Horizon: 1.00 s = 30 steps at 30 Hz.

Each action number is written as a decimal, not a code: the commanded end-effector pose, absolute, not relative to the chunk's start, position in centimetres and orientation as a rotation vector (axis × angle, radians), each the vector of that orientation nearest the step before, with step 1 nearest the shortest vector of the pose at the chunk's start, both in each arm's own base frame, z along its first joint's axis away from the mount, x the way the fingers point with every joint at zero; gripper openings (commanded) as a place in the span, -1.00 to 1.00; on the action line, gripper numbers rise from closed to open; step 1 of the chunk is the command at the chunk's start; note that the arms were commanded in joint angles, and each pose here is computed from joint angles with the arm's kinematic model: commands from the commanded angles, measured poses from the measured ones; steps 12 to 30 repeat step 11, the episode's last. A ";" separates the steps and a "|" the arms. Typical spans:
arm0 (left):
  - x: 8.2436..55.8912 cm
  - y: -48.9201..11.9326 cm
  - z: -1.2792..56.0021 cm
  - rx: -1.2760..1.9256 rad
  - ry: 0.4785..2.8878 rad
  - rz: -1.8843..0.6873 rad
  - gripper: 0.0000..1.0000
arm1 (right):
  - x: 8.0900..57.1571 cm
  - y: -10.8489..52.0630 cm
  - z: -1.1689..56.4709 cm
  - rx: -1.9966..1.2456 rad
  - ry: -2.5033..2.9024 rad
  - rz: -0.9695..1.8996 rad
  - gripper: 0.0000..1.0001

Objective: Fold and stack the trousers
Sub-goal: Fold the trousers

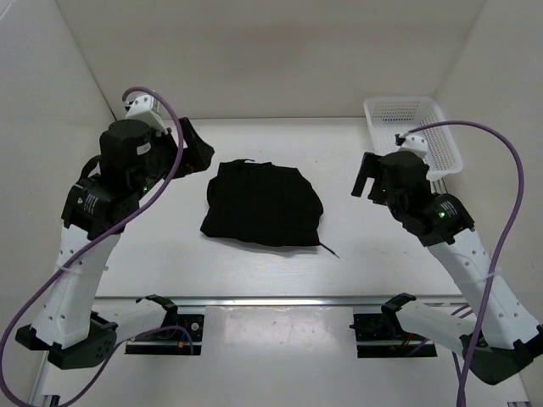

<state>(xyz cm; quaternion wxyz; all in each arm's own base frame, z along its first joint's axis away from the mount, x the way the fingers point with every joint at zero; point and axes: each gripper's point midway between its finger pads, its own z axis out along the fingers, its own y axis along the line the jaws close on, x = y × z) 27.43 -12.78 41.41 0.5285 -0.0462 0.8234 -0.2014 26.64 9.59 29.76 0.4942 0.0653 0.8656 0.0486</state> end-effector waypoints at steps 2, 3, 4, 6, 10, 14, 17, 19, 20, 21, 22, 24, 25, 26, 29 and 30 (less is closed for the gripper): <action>26.9 -11.3 40.3 -0.171 1.981 -0.421 0.99 | 25.2 5.4 28.7 0.255 2.100 -0.054 1.00; 26.6 -11.0 40.2 -0.177 1.975 -0.414 0.99 | 25.0 5.0 28.9 0.274 2.092 -0.063 1.00; 26.6 -11.1 40.2 -0.186 1.975 -0.419 0.99 | 24.7 4.9 28.5 0.288 2.099 -0.061 1.00; 26.4 -11.0 40.1 -0.186 1.975 -0.419 0.99 | 24.2 4.4 28.9 0.330 2.077 -0.052 1.00; 26.4 -11.0 40.1 -0.186 1.975 -0.419 0.99 | 23.8 3.6 28.7 0.369 2.069 -0.089 1.00; 26.4 -11.1 40.1 -0.180 1.977 -0.428 0.99 | 23.8 3.6 28.7 0.369 2.068 -0.089 1.00; 26.4 -11.1 40.1 -0.180 1.977 -0.428 0.99 | 23.8 3.6 28.7 0.369 2.068 -0.089 1.00; 26.4 -11.1 40.1 -0.180 1.977 -0.428 0.99 | 23.8 3.6 28.7 0.369 2.068 -0.089 1.00; 26.4 -11.1 40.1 -0.180 1.977 -0.428 0.99 | 23.8 3.6 28.7 0.369 2.068 -0.089 1.00; 26.4 -11.1 40.1 -0.180 1.977 -0.428 0.99 | 23.8 3.6 28.7 0.369 2.068 -0.089 1.00; 26.4 -11.1 40.1 -0.180 1.977 -0.428 0.99 | 23.8 3.6 28.7 0.369 2.068 -0.089 1.00; 26.4 -11.1 40.1 -0.180 1.977 -0.428 0.99 | 23.8 3.6 28.7 0.369 2.068 -0.089 1.00; 26.4 -11.1 40.1 -0.180 1.977 -0.428 0.99 | 23.8 3.6 28.7 0.369 2.068 -0.089 1.00; 26.4 -11.1 40.1 -0.180 1.977 -0.428 0.99 | 23.8 3.6 28.7 0.369 2.068 -0.089 1.00; 26.4 -11.1 40.1 -0.180 1.977 -0.428 0.99 | 23.8 3.6 28.7 0.369 2.068 -0.089 1.00; 26.4 -11.1 40.1 -0.180 1.977 -0.428 0.99 | 23.8 3.6 28.7 0.369 2.068 -0.089 1.00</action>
